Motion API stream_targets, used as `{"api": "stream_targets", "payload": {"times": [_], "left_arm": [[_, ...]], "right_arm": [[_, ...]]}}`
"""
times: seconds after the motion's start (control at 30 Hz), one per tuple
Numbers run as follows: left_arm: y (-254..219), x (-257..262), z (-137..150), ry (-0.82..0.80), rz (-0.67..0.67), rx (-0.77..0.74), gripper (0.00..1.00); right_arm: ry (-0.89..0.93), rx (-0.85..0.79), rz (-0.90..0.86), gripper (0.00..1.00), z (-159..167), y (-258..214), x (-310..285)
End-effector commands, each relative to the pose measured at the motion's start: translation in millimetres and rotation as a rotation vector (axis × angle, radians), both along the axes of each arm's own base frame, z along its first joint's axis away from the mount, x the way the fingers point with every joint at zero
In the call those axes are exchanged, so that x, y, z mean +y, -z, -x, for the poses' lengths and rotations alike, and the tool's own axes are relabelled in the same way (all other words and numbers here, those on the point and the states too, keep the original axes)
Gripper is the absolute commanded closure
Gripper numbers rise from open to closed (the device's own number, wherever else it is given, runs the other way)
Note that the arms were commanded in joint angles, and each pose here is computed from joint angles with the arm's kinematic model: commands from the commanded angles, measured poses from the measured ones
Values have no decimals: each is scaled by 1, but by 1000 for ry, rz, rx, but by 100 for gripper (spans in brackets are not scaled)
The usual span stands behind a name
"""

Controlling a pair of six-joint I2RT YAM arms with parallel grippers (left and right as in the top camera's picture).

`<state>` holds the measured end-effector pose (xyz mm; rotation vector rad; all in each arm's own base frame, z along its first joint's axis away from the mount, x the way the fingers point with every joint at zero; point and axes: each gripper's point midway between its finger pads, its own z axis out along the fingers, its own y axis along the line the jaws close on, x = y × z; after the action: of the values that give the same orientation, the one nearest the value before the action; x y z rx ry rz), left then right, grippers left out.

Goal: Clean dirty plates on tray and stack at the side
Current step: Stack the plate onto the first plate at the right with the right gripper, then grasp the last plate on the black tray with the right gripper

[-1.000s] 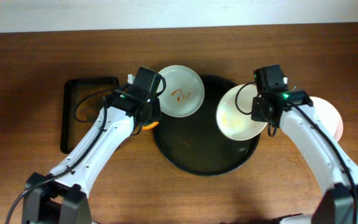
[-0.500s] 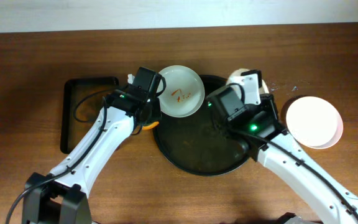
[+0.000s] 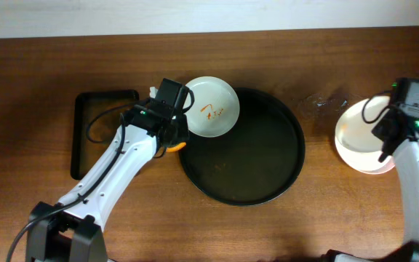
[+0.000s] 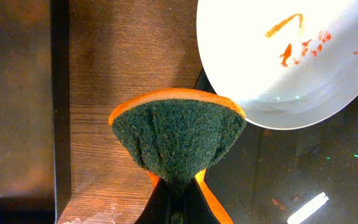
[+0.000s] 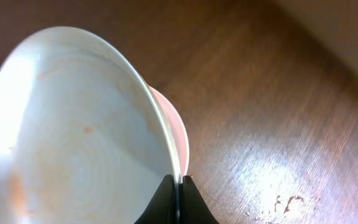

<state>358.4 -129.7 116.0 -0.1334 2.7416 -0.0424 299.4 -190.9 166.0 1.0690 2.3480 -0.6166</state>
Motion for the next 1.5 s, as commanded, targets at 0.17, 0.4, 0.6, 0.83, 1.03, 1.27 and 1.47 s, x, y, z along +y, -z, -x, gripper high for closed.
{"api": "stream_targets", "payload": {"times": [0.17, 0.4, 0.6, 0.83, 1.03, 1.27, 1.47], "left_arm": [[-8, 1, 0, -3, 6, -16, 99], [-3, 43, 3, -101, -54, 33, 99], [-3, 44, 3, -105, -54, 31, 100], [-3, 44, 3, -105, -54, 31, 100], [-3, 43, 3, -102, -45, 34, 100], [-2, -38, 3, 83, 366, 85, 99], [20, -45, 5, 156, 370, 126, 100]], "right_arm": [[-287, -153, -462, 34, -55, 39, 56], [-912, -158, -529, 31, -105, 27, 244], [-1026, -88, -533, 34, -129, 111, 360], [-977, 31, -587, 96, -107, 165, 390], [-827, 278, -451, 96, -60, 149, 307], [-872, 517, -449, 96, -3, 152, 312], [-924, 414, -386, 82, -40, 136, 301]]}}
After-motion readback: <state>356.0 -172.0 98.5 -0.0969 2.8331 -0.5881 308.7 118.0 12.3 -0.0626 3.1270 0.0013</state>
